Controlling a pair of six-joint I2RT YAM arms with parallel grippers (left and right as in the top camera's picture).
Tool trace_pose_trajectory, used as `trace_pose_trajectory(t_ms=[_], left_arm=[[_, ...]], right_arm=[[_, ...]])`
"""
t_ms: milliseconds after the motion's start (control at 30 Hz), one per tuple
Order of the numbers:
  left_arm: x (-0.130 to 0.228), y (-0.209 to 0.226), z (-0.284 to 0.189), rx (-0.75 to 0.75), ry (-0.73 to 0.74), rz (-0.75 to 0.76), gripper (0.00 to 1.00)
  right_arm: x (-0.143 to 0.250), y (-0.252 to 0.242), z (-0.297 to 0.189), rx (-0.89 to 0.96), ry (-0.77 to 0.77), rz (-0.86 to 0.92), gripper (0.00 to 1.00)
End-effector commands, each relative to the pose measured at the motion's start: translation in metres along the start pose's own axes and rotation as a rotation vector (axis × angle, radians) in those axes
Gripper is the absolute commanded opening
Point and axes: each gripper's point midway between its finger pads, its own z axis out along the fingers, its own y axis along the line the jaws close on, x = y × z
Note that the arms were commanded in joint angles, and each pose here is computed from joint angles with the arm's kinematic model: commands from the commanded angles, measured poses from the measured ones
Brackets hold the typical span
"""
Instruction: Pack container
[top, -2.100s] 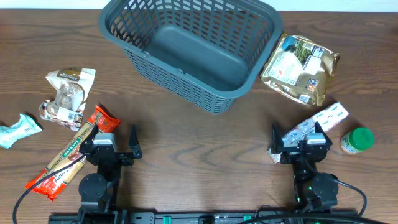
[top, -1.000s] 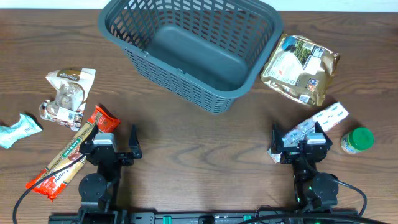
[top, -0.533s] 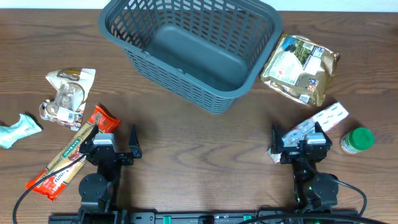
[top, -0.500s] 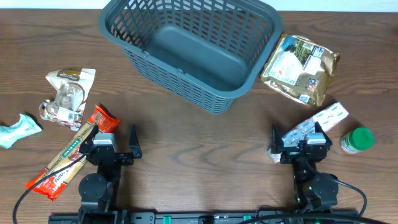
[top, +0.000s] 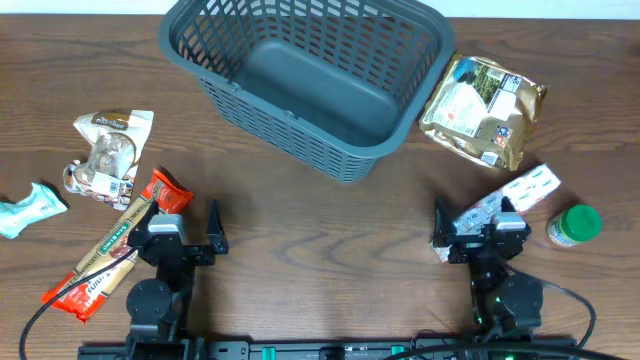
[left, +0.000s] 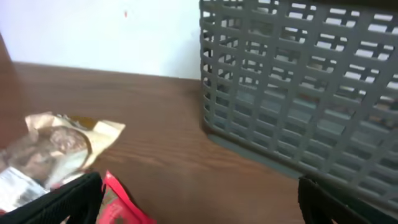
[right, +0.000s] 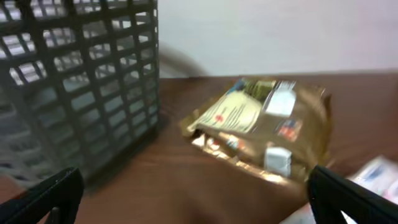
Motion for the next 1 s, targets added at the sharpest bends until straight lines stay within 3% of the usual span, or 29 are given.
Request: trace_pose_trajectory(t_ms=[0, 300, 700, 833, 967], left_arm=[[-0.002, 0.003, -0.005, -0.026, 0.041, -0.127, 0.99], [-0.093, -0.009, -0.024, -0.048, 0.182, -0.045, 0.98], [-0.160, -0.025, -0.004, -0.089, 0.743, 0.019, 0.98], [-0.170, -0.026, -0.009, -0.108, 0.869, 0.023, 0.98], [-0.168, -0.026, -0.009, -0.120, 0.917, 0.013, 0.98]], right_arm=[[-0.002, 0.015, 0.000, -0.088, 0.007, 0.226, 0.99], [-0.045, 0.031, -0.002, -0.138, 0.072, 0.208, 0.99], [-0.114, 0.057, -0.010, -0.119, 0.636, 0.182, 0.99], [-0.124, 0.056, -0.026, -0.064, 0.854, 0.178, 0.99], [-0.132, 0.066, -0.019, -0.103, 0.921, 0.194, 0.99]])
